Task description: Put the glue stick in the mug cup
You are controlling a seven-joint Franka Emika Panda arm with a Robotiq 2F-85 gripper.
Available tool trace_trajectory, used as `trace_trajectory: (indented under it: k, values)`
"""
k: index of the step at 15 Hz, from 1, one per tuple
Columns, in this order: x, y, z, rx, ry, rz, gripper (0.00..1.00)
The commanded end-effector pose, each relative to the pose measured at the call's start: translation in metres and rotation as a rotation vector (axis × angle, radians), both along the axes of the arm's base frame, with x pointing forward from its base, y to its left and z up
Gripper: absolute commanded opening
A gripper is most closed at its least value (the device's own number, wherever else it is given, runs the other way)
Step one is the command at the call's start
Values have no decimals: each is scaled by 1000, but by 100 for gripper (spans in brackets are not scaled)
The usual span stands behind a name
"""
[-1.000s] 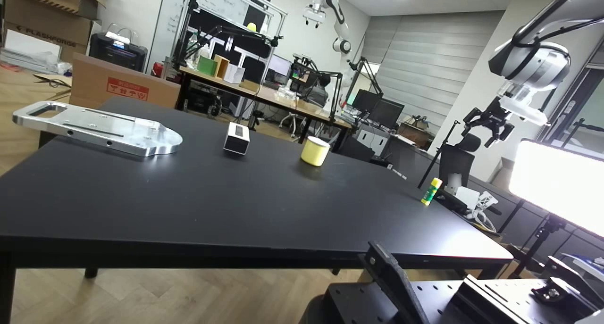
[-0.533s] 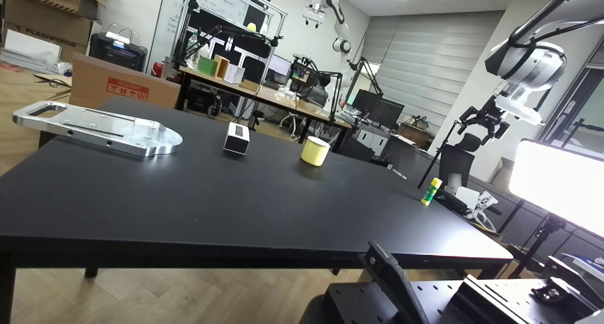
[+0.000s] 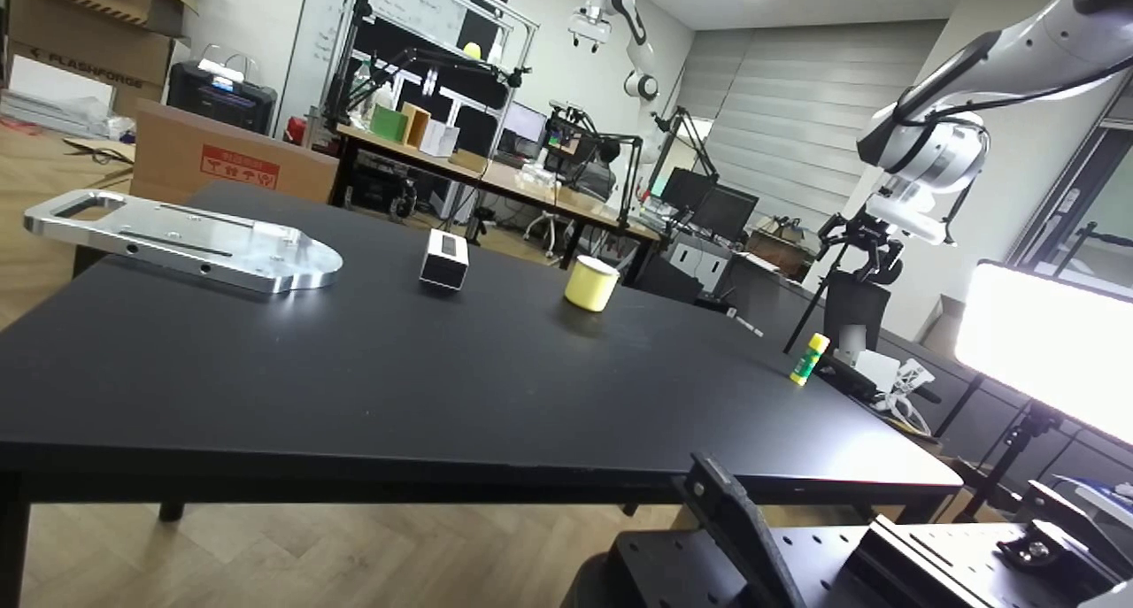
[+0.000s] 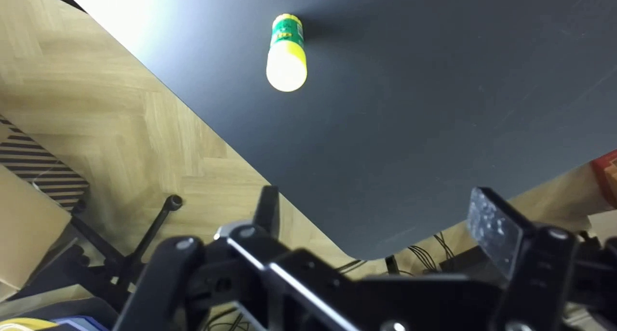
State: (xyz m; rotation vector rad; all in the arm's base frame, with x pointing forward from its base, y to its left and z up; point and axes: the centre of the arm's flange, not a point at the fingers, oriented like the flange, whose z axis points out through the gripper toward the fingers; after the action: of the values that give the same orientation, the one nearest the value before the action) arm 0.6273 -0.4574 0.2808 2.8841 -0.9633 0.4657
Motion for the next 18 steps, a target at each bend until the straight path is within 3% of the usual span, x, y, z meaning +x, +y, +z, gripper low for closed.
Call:
trace_trajectory:
  k: [1,8,18]
  values:
    - [37,-33,-27,-32,85,-111,100]
    - [36,-58,-88,-2,170,-191,100]
    - [24,-76,-136,56,158,-203,100]
